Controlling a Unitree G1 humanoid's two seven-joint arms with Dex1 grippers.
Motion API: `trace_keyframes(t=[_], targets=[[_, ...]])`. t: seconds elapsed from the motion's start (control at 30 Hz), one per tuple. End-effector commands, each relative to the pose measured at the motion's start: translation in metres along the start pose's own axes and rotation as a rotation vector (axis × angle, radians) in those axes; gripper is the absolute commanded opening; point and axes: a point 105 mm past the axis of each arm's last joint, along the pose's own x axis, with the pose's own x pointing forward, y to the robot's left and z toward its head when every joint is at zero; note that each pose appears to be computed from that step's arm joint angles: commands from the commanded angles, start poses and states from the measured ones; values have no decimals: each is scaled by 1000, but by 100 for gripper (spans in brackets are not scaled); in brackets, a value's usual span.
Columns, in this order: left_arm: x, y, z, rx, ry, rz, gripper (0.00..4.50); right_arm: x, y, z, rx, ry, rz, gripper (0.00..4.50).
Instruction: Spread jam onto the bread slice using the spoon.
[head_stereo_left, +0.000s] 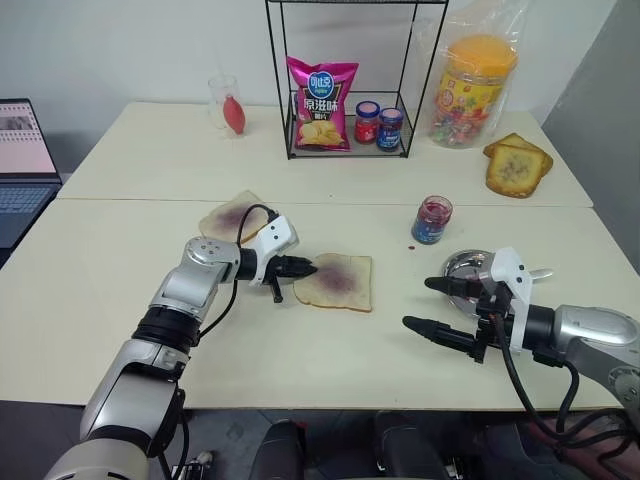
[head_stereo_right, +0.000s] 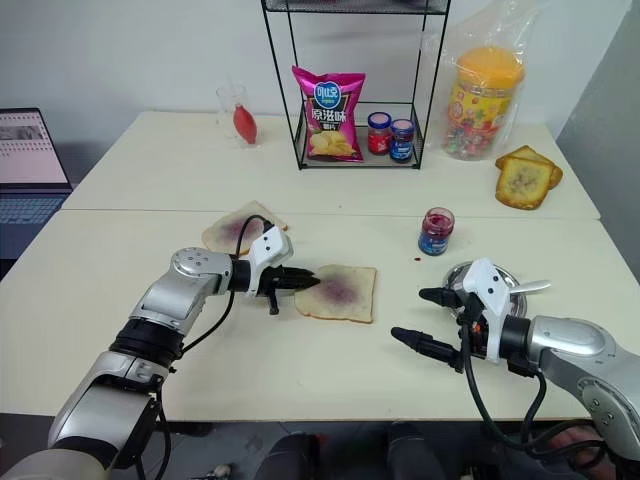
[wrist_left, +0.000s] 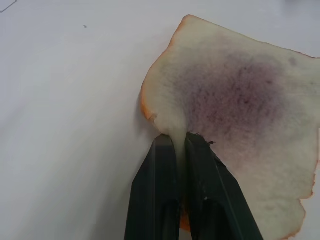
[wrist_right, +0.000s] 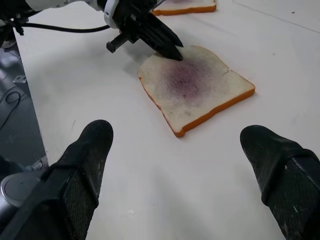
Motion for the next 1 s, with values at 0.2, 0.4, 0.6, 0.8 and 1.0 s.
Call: trace_keyframes(t=[0.2, 0.4, 0.6, 0.8, 1.0], targets=[[-16, 4, 5, 9, -26, 13, 172, -8, -2, 9, -31, -35, -35, 450], [-45, 8, 4, 89, 17, 67, 290, -26, -11, 0, 37, -41, -141, 450], [-61, 2, 33, 167, -37, 58, 426, -64, -19, -16, 184, -67, -302, 450], [-41, -39, 78, 214, -182, -102, 448, -108, -37, -43, 482, -201, -504, 450], [-7, -68, 117, 217, -368, -153, 448, -126, -87, -70, 780, -421, -751, 450]])
